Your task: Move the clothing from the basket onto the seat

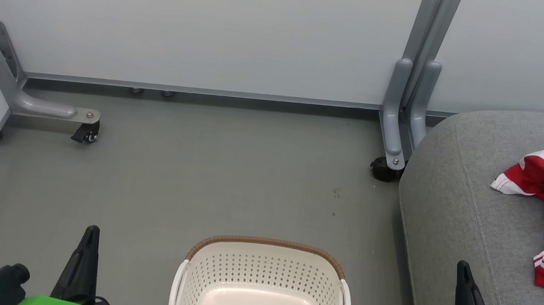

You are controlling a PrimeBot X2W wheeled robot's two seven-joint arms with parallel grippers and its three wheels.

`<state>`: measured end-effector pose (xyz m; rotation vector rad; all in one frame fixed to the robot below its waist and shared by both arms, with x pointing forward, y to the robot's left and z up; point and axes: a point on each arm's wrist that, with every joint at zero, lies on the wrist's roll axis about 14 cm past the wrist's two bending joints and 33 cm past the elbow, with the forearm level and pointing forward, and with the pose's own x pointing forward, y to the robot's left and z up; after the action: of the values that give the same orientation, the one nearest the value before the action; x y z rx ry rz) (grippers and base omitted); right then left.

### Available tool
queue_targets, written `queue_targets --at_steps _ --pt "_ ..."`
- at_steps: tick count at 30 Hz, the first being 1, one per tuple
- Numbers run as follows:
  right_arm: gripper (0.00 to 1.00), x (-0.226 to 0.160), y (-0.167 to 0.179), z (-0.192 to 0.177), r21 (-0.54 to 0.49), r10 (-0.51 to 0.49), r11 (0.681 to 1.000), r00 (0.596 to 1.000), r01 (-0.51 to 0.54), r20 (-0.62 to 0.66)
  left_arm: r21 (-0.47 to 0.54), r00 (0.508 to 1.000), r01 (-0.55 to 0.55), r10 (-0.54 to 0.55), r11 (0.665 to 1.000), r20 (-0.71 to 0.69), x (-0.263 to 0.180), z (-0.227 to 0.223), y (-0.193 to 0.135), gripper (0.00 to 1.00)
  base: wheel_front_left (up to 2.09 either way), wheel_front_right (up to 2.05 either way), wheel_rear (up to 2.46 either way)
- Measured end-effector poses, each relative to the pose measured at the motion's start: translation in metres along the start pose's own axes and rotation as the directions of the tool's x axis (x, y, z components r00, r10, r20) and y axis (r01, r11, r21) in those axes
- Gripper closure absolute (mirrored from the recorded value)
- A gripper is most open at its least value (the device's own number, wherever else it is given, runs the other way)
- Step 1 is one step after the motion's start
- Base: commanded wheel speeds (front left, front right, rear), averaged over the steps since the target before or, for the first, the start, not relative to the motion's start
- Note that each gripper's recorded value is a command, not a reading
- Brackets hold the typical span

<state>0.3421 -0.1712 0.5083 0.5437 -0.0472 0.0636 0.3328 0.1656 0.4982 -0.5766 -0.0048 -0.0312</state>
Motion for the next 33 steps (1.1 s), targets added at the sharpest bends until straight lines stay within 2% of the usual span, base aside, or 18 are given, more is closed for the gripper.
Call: queue_targets --at_steps 7,16,33 --pt "1.0 0.005 -0.004 0.001 0.106 -0.02 0.994 1.0 0.02 -0.005 -0.106 1.0 -0.019 0.018 0.994 -0.005 0.006 0.002 0.005 1.0 0.0 0.0 0.0" --pt "1.0 0.01 -0.009 0.003 0.232 -0.042 0.972 0.999 0.043 -0.01 -0.227 0.999 -0.032 0.031 0.973 -0.011 0.012 0.004 0.009 1.0 0.0 0.0 0.0" --pt "1.0 0.018 -0.017 0.003 0.432 -0.069 0.899 0.997 0.073 -0.025 -0.421 0.999 -0.053 0.048 0.905 -0.024 0.022 0.007 0.016 1.0 0.0 0.0 0.0"
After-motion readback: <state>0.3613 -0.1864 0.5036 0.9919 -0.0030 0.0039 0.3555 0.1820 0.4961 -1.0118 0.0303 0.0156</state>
